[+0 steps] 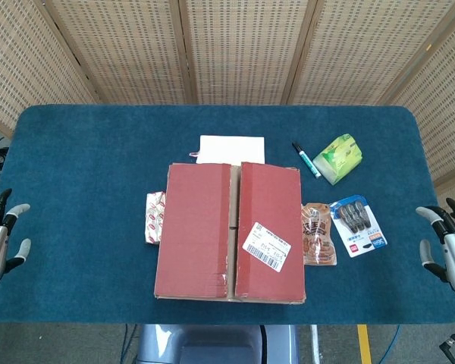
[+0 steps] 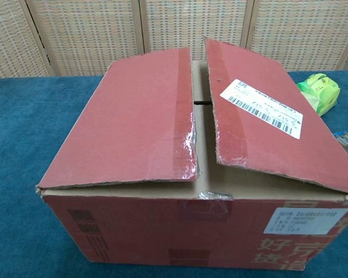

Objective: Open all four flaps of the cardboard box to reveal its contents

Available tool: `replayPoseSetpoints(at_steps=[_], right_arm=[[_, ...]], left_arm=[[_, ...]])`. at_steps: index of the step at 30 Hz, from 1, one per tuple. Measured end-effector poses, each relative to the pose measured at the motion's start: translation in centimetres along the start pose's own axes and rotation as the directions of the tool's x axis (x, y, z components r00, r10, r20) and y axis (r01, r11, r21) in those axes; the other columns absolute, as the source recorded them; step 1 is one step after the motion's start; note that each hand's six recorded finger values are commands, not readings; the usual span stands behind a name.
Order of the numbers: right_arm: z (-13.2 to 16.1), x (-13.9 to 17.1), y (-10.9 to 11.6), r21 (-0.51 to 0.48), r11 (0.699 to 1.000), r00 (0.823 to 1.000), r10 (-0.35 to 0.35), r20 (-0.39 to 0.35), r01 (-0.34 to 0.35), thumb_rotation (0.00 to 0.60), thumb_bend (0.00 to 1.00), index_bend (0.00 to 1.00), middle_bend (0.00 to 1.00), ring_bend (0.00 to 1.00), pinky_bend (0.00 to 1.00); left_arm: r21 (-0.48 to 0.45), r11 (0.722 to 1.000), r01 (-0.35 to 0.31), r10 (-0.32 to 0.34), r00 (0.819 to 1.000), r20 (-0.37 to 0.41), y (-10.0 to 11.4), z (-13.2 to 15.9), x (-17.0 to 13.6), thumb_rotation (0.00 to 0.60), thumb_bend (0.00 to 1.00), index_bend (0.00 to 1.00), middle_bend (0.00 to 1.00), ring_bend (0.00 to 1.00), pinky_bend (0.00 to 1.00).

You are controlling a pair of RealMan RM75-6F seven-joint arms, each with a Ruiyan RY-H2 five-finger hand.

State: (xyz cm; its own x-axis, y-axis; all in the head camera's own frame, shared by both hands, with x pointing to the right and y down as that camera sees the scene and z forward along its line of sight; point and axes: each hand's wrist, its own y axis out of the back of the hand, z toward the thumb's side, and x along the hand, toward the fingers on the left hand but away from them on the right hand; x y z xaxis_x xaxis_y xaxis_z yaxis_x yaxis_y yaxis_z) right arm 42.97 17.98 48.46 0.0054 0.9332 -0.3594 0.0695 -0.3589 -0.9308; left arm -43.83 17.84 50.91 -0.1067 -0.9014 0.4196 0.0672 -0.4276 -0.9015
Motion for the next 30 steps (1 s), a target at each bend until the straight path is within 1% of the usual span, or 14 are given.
replayPoseSetpoints(at_steps=[5, 8, 11, 14, 17, 20, 21, 23, 24, 26, 27, 29, 30], right_arm=[[1.0, -0.9, 0.6, -0.044, 0.999, 0.998, 0.005, -0.060, -0.008, 0.600, 0.64, 0.21, 0.23, 0.02, 0.18], [2.1, -1.6, 1.2, -0.072, 0.997, 0.993, 0.009, -0.116, -0.017, 0.600, 0.65, 0.21, 0.23, 0.02, 0.18], [3.7, -2.5, 1.7, -0.101, 0.994, 0.982, 0.020, -0.189, -0.040, 0.600, 0.65, 0.21, 0.23, 0.02, 0.18], [5.6, -3.5, 2.1, -0.122, 0.989, 0.960, 0.042, -0.277, -0.078, 0.600, 0.66, 0.21, 0.23, 0.02, 0.17], [7.9, -4.5, 2.3, -0.130, 0.983, 0.927, 0.074, -0.368, -0.130, 0.600, 0.67, 0.21, 0.24, 0.02, 0.17], [10.5, -5.5, 2.4, -0.128, 0.974, 0.884, 0.108, -0.455, -0.185, 0.600, 0.67, 0.22, 0.26, 0.02, 0.17], [11.5, -5.8, 2.5, -0.130, 0.970, 0.865, 0.119, -0.487, -0.206, 0.600, 0.67, 0.23, 0.27, 0.02, 0.17], [13.1, -6.3, 2.6, -0.133, 0.961, 0.835, 0.135, -0.533, -0.240, 0.600, 0.67, 0.25, 0.28, 0.02, 0.17], [14.0, -6.6, 2.7, -0.136, 0.955, 0.815, 0.145, -0.561, -0.264, 0.600, 0.67, 0.26, 0.28, 0.02, 0.17], [15.5, -7.0, 2.7, -0.136, 0.944, 0.782, 0.161, -0.602, -0.299, 0.600, 0.67, 0.26, 0.28, 0.02, 0.16], [16.5, -7.3, 2.7, -0.132, 0.938, 0.758, 0.172, -0.629, -0.322, 0.600, 0.67, 0.26, 0.28, 0.02, 0.16], [18.1, -7.7, 2.6, -0.116, 0.930, 0.721, 0.188, -0.667, -0.349, 0.600, 0.67, 0.26, 0.28, 0.02, 0.16], [19.0, -7.9, 2.6, -0.099, 0.927, 0.697, 0.199, -0.690, -0.362, 0.600, 0.67, 0.26, 0.28, 0.02, 0.16]], left_arm=[[0.003, 1.000, -0.013, 0.013, 1.000, 0.011, 1.4, 0.3, 0.3, 0.600, 0.39, 0.23, 0.05, 0.06, 0.13], [0.006, 1.000, -0.009, 0.009, 1.000, 0.014, 1.8, 0.5, 0.4, 0.600, 0.39, 0.23, 0.05, 0.06, 0.13], [0.011, 1.000, -0.004, 0.004, 1.000, 0.018, 2.2, 0.6, 0.5, 0.600, 0.39, 0.23, 0.05, 0.06, 0.13], [0.010, 1.000, -0.003, 0.003, 1.000, 0.024, 2.6, 0.9, 0.6, 0.600, 0.39, 0.23, 0.05, 0.06, 0.13], [0.004, 1.000, -0.003, 0.003, 1.000, 0.031, 2.9, 1.2, 0.6, 0.600, 0.39, 0.23, 0.05, 0.06, 0.13], [0.004, 1.000, -0.007, 0.007, 0.999, 0.038, 3.2, 1.5, 0.7, 0.600, 0.39, 0.23, 0.05, 0.06, 0.13], [0.005, 1.000, -0.007, 0.006, 0.999, 0.038, 3.2, 1.5, 0.8, 0.600, 0.39, 0.23, 0.05, 0.06, 0.13], [0.008, 1.000, -0.002, 0.002, 0.999, 0.038, 3.2, 1.5, 0.9, 0.600, 0.39, 0.23, 0.05, 0.06, 0.13], [0.009, 1.000, 0.000, 0.000, 0.999, 0.038, 3.2, 1.6, 1.0, 0.600, 0.39, 0.23, 0.05, 0.06, 0.13], [0.011, 1.000, 0.006, -0.006, 0.999, 0.037, 3.2, 1.6, 1.1, 0.600, 0.39, 0.23, 0.05, 0.06, 0.13], [0.011, 1.000, 0.008, -0.008, 0.999, 0.036, 3.1, 1.6, 1.1, 0.600, 0.39, 0.23, 0.05, 0.06, 0.13], [0.012, 1.000, 0.013, -0.014, 0.999, 0.034, 3.0, 1.6, 1.2, 0.600, 0.39, 0.23, 0.05, 0.06, 0.13], [0.012, 1.000, 0.015, -0.016, 0.999, 0.033, 3.0, 1.6, 1.3, 0.600, 0.39, 0.23, 0.05, 0.06, 0.13]])
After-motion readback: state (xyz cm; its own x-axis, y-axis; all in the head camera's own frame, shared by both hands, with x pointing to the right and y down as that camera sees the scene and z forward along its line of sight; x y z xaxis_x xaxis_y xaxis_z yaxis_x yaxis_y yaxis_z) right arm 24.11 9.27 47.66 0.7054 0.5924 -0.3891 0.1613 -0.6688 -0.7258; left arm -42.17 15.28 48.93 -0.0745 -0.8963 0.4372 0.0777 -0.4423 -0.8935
